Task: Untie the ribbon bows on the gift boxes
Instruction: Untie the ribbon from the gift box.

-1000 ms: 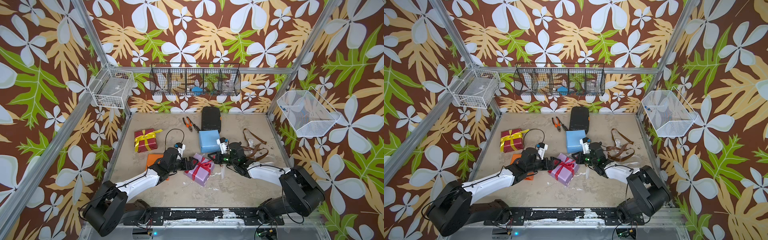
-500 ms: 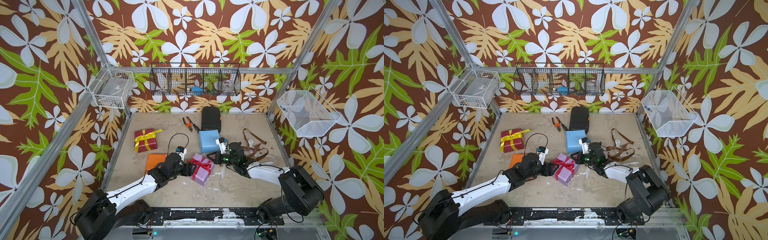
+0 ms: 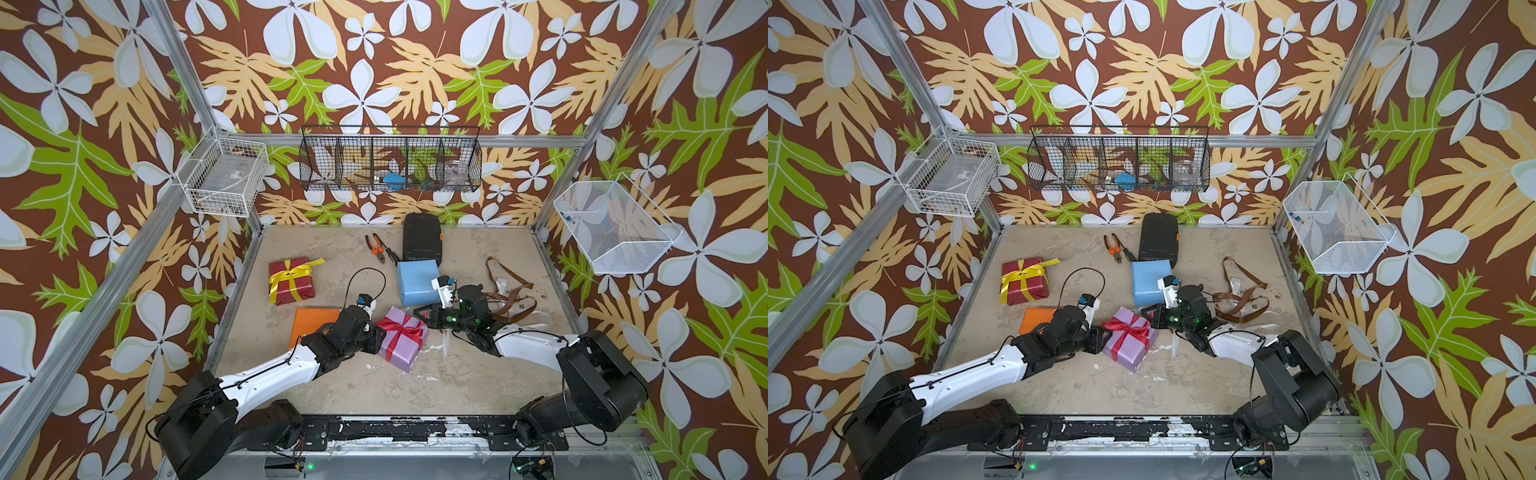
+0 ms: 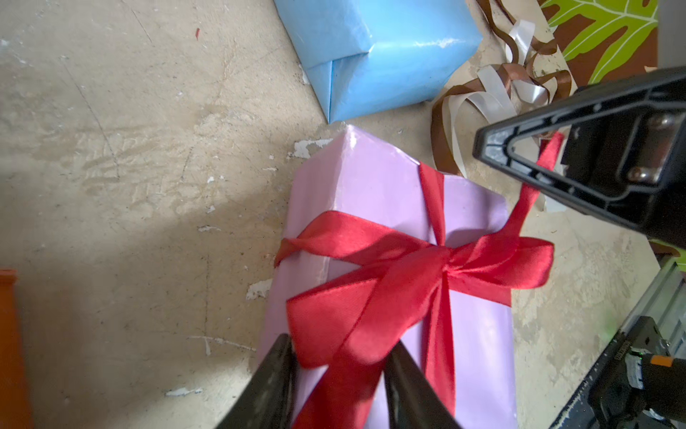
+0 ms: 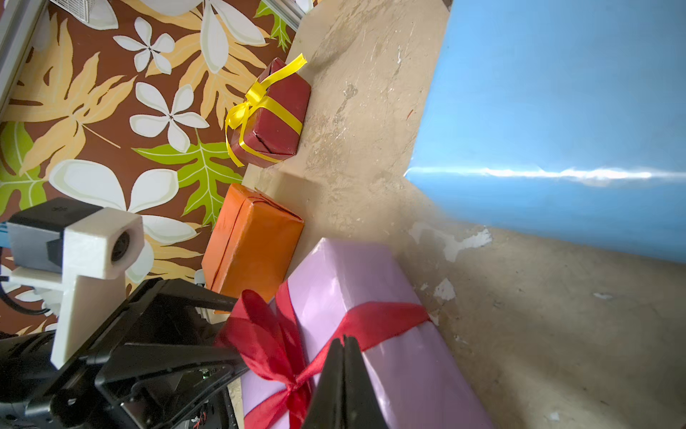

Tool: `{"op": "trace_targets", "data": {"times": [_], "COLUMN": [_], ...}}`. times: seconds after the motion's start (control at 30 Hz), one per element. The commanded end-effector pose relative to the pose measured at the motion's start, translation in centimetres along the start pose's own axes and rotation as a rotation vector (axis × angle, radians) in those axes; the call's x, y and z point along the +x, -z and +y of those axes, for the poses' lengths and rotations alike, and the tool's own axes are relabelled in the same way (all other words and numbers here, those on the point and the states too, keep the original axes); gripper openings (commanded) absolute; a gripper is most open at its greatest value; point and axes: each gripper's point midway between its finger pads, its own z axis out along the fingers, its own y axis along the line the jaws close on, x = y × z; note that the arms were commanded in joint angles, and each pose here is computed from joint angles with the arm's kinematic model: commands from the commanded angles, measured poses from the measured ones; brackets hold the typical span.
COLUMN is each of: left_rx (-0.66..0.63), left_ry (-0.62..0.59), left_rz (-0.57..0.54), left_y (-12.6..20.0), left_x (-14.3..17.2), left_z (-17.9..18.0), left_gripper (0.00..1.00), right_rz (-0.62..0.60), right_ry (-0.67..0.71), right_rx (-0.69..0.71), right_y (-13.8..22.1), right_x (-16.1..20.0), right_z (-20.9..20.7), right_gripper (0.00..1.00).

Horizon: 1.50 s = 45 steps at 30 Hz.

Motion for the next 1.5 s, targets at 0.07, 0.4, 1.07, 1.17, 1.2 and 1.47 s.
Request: {"op": "trace_targets", "data": {"times": [0.07,0.4,1.07,1.17,1.2,1.47], "left_rx": [0.009,-0.024,-0.152,-0.159,-0.162,-0.183], "left_ry": [-0.020,-0.025,-0.052,-0.052,-0.053,-0.051], "left_rz": [0.010,0.041,0.015,0.026,0.028,0.041], "left_y": [0.4,0.7,0.9,0.7,0.7,0.9], "left_x": [-0.2,-0.4,-1.9,-1.6,-1.5,-1.1], "left_z": [-0.4,-0.3,1.3,1.5,1.6,2.0], "left_gripper": [0.26,0.22,0.09,0.00,0.00,0.00], "right_rz": [-0.009,-0.007,-0.007,-0.013,-0.014,-0.021], "right_ry": [0.006,0.007,0.041,0.038,0.038,0.037], "right_rx": [-0.016,-0.011,0.038,0.040,0.041,0.070], "right_y": [0.0,0.1,0.4,0.5,0.5,0.9], "right_x": [-0.3,-0.3,-0.7,-0.6,-0.6,-0.5], "right_z": [0.4,0.4,-0.1,-0.1,-0.2,-0.7], "right_gripper": [0.00,0.00,0.00,0.00,0.00,0.00]}}
